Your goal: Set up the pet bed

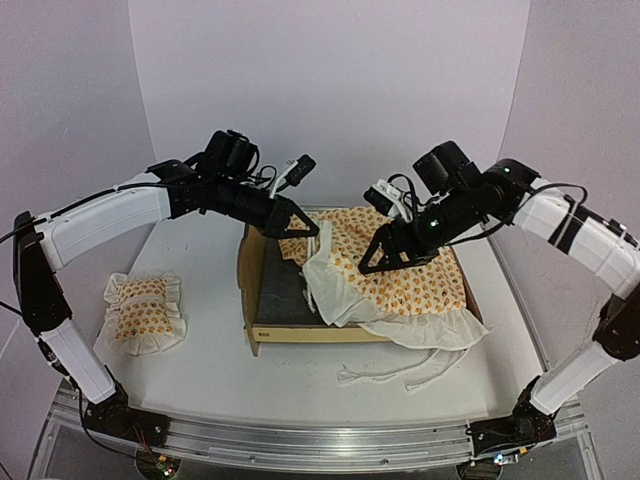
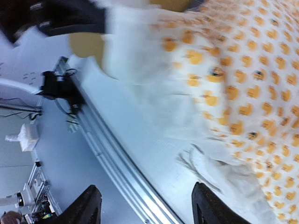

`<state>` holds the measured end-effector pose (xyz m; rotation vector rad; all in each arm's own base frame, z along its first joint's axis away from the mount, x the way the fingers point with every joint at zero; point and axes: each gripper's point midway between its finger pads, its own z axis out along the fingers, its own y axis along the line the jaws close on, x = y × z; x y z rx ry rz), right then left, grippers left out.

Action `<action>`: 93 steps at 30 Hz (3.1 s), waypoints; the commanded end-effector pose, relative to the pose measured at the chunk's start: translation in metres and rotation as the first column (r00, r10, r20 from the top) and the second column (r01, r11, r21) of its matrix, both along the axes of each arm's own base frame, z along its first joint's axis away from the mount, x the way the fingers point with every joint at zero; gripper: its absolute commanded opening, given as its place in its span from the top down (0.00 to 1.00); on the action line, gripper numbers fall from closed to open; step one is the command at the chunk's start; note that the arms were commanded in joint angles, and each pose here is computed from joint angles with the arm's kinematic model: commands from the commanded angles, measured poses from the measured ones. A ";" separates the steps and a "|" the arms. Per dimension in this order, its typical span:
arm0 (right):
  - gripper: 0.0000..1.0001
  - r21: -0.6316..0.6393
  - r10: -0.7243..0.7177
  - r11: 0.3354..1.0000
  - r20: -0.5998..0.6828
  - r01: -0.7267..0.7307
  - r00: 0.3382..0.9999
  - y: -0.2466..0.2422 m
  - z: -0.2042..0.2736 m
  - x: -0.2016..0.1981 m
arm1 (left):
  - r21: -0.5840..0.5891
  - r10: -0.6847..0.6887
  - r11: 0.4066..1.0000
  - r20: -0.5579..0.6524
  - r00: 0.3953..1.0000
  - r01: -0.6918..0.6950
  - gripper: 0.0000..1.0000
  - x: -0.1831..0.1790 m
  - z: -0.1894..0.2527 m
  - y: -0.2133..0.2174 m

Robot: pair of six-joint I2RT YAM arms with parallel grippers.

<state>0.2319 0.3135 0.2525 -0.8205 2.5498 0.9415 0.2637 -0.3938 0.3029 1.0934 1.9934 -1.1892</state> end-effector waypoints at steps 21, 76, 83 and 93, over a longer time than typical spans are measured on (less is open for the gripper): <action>0.36 0.064 -0.143 0.990 0.320 0.129 0.937 0.070 -0.071 0.038 | -0.062 -0.028 0.998 0.026 0.999 0.029 1.00 -0.004 0.023 0.007; 0.67 0.380 0.054 0.915 0.210 -0.133 0.976 0.151 -0.067 -0.049 | -0.088 -0.005 0.996 -0.016 1.000 0.003 1.00 0.008 0.026 0.015; 0.62 0.218 -0.258 0.961 0.490 0.169 0.832 0.087 -0.084 0.032 | -0.084 -0.005 0.996 -0.019 1.000 0.004 1.00 0.004 0.023 0.019; 0.42 0.248 -0.200 0.964 0.456 0.092 0.867 0.081 -0.073 0.065 | -0.089 -0.031 0.996 -0.045 0.998 0.026 1.00 0.001 0.019 0.017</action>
